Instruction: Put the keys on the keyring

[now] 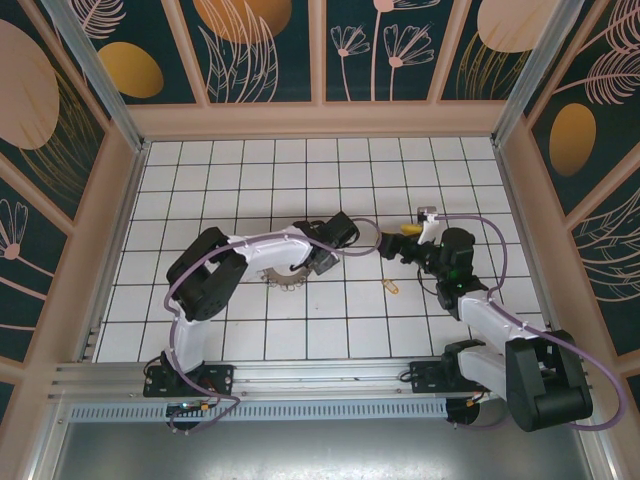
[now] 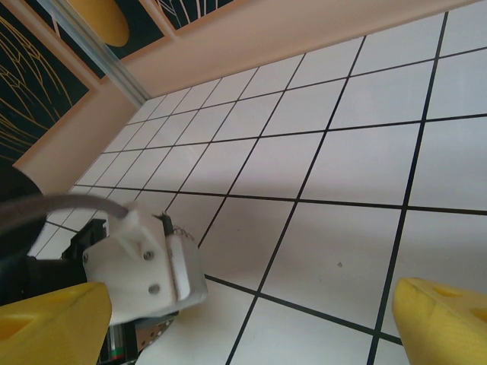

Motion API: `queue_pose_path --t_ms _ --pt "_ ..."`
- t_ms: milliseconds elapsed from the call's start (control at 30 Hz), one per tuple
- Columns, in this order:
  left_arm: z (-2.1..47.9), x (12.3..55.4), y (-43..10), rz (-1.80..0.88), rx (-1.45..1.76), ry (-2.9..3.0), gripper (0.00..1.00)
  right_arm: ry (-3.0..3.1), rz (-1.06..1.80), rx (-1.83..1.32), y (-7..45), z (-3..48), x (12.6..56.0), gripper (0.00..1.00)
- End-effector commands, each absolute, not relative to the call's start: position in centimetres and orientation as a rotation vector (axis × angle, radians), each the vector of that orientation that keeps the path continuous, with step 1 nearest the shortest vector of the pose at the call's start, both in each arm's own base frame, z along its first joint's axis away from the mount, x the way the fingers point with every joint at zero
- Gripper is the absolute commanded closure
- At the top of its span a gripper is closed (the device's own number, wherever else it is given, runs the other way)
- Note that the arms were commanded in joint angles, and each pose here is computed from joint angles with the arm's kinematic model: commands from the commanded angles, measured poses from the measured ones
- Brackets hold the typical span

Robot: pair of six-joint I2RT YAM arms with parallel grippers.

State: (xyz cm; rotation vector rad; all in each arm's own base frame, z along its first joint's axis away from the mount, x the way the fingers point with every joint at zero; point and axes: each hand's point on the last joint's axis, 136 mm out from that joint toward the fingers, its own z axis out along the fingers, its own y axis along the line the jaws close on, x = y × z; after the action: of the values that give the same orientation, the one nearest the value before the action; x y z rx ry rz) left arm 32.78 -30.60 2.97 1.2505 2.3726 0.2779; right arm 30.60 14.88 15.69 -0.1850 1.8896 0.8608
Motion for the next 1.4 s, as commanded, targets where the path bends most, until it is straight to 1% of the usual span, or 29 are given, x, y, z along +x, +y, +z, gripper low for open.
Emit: queue_pose_path --t_ms 0,233,400,433,467,700,733,800,833,900,1000,1167,1267,1367 --pt "6.3 32.7 -31.9 0.098 1.175 2.39 1.0 1.859 0.874 -0.196 14.9 16.2 30.3 0.05" --pt "11.4 32.1 -32.9 -0.198 1.059 2.362 1.0 1.853 0.882 -0.197 14.9 16.3 30.3 0.05" --pt "14.0 31.7 -33.0 -0.326 0.999 2.319 1.0 1.847 0.907 -0.2 15.0 16.4 30.1 0.05" --pt "13.9 31.6 -33.1 -0.343 0.995 2.317 1.0 1.842 0.918 -0.204 15.1 16.5 30.0 0.05" --pt "15.0 31.4 -33.0 -0.366 0.987 2.288 1.0 1.834 0.93 -0.211 15.3 16.6 29.9 0.05" --pt "14.9 30.5 -33.2 -0.452 0.985 2.289 1.0 1.832 0.956 -0.201 15.4 16.5 29.8 0.05" --pt "14.5 30.4 -33.4 -0.465 0.995 2.301 0.98 1.834 0.959 -0.195 15.3 16.4 29.9 0.05" --pt "13.9 30.2 -33.6 -0.477 1.008 2.319 0.81 1.841 0.963 -0.186 15.2 16.2 29.9 0.05" --pt "13.4 30.2 -33.7 -0.476 1.016 2.329 0.7 1.843 0.962 -0.184 15.2 16.1 29.9 0.05" --pt "12.3 30.2 -33.9 -0.476 1.03 2.35 0.59 1.848 0.963 -0.173 15.1 15.9 29.8 0.05" --pt "11.1 30.0 -34.7 -0.507 1.066 2.369 0.56 1.853 0.963 -0.166 15.0 15.7 29.7 0.05" --pt "9.0 30.7 -35.7 -0.469 1.066 2.426 0.56 1.857 0.962 -0.161 14.9 15.5 29.8 0.05" --pt "7.7 31.7 -35.8 -0.323 1.023 2.479 0.58 1.856 0.96 -0.161 14.8 15.5 29.8 0.05" --pt "7.4 32.4 -35.6 -0.253 0.926 2.534 0.6 1.872 0.952 -0.153 14.7 15.1 30.0 0.05"
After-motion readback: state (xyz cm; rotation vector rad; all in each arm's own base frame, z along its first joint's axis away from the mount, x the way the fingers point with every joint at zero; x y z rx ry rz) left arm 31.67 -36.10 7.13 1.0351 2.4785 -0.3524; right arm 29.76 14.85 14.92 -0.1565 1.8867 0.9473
